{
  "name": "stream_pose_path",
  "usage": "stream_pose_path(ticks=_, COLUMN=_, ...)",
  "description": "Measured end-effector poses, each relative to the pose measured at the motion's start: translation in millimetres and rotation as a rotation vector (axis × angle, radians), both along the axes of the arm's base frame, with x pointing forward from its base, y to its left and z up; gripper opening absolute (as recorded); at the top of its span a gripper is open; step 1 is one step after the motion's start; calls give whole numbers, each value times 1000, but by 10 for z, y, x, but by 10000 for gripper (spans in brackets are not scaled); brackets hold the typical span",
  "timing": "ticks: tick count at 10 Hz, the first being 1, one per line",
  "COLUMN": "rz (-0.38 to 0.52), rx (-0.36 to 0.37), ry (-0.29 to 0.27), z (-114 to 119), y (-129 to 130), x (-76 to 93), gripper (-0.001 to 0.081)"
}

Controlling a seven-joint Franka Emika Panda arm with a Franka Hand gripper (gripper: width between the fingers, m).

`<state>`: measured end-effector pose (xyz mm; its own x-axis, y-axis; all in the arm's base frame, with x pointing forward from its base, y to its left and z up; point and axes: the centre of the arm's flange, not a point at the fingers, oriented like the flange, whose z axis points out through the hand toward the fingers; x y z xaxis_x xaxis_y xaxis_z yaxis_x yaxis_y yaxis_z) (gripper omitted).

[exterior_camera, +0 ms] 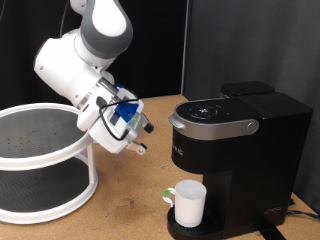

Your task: Make a cup of coffee with the keurig machine

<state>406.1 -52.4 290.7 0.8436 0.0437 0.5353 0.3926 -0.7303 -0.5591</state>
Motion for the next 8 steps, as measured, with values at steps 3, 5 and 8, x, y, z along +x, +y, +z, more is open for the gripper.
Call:
stream_pose_path(ticks=3, rz=19, rx=57, ry=-20, z=375, y=-68, x=-31, gripper=803)
stream_pose_path(ticks=5, rz=18, rx=90, ry=-47, z=621, y=-128, x=-75, gripper=803)
stream_pose_path(ticks=8, rz=1, rx=154, ry=-63, z=998, y=-217, x=-166, gripper=803)
